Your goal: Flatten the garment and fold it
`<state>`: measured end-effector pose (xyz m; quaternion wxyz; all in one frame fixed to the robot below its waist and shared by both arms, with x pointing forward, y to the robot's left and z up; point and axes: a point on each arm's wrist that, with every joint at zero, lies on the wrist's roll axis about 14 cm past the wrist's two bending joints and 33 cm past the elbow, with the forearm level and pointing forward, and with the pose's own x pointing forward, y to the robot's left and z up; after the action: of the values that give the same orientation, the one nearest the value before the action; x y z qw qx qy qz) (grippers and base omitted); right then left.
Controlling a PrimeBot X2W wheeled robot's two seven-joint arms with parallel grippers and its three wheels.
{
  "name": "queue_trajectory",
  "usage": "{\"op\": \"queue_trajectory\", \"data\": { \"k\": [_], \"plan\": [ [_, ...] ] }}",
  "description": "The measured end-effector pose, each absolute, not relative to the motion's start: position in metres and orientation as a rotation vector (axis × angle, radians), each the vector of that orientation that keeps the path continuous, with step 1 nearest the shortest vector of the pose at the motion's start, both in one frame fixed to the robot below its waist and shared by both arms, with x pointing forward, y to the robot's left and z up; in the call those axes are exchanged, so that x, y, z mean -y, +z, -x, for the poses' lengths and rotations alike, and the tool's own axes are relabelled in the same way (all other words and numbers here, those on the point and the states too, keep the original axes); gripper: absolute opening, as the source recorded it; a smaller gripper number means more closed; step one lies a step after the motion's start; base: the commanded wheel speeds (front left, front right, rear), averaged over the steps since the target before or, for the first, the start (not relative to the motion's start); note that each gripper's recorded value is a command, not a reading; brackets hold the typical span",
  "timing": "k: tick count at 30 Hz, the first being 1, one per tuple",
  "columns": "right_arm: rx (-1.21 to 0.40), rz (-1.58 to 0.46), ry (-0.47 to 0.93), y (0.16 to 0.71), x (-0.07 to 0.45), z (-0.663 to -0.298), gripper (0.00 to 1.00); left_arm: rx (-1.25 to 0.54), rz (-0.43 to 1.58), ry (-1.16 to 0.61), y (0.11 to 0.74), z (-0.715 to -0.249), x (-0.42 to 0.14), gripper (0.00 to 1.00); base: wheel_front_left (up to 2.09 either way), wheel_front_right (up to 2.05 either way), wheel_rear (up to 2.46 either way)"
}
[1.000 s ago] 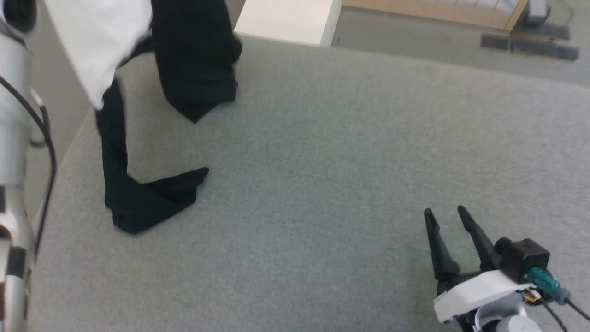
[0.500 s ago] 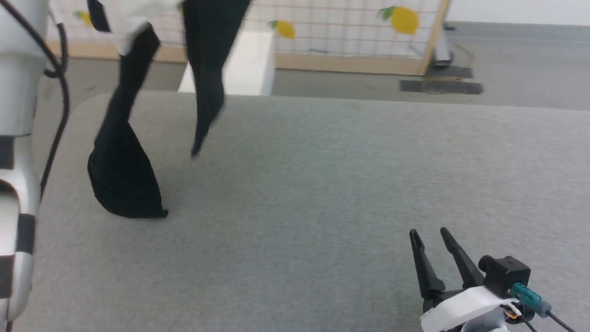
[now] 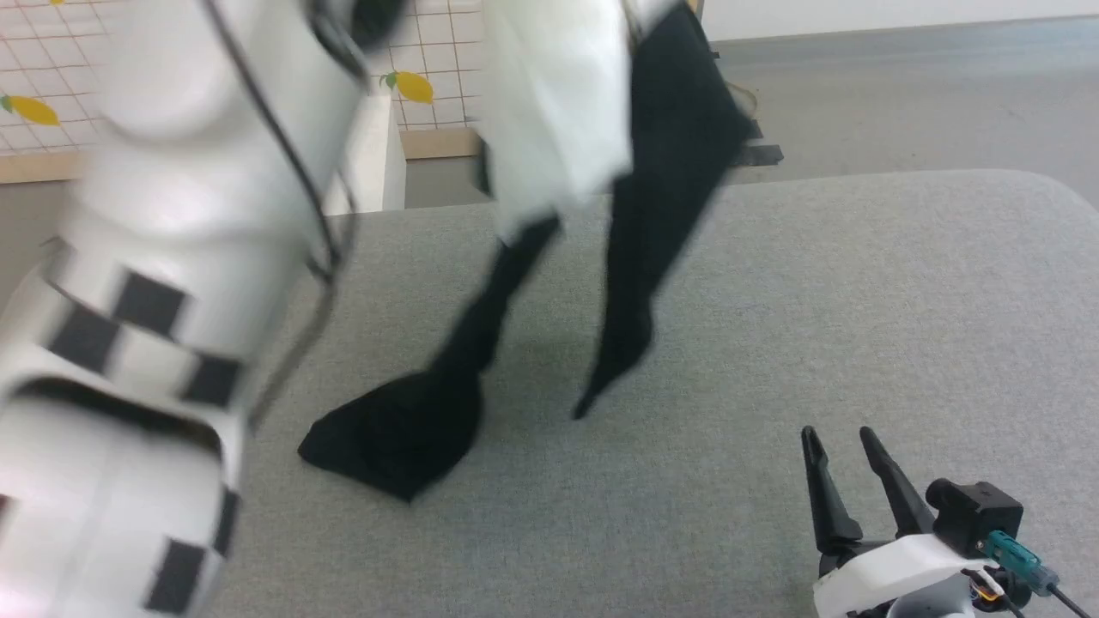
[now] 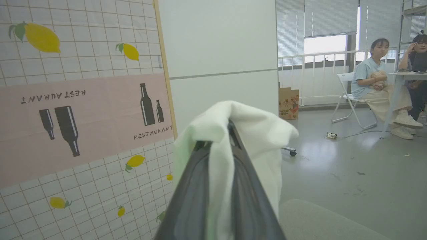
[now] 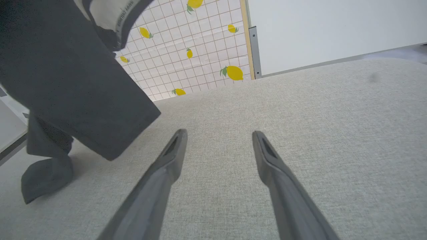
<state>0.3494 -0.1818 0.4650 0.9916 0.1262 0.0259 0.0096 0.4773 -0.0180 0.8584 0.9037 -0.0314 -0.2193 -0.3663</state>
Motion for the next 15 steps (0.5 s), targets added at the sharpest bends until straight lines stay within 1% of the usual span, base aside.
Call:
{"op": "queue_trajectory", "data": {
  "k": [4, 8, 14, 15],
  "plan": [
    [-0.055, -0.245, 0.016, 0.465, 0.183, -0.349, 1.00, 0.238, 0.123, -0.820, 0.771, -0.479, 0.040, 0.00, 0.00, 0.00, 0.00],
    [-0.056, -0.245, 0.019, 0.465, 0.182, -0.350, 1.00, 0.025, 0.134, -0.846, 0.679, -0.474, 0.054, 0.00, 0.00, 0.00, 0.00],
    [-0.061, -0.247, 0.024, 0.464, 0.180, -0.350, 1.00, -0.302, 0.187, -0.842, 0.557, -0.444, 0.061, 0.00, 0.00, 0.00, 0.00],
    [-0.061, -0.247, 0.022, 0.464, 0.181, -0.350, 1.00, -0.379, 0.162, -0.843, 0.531, -0.434, 0.060, 0.00, 0.00, 0.00, 0.00]
  ]
}}
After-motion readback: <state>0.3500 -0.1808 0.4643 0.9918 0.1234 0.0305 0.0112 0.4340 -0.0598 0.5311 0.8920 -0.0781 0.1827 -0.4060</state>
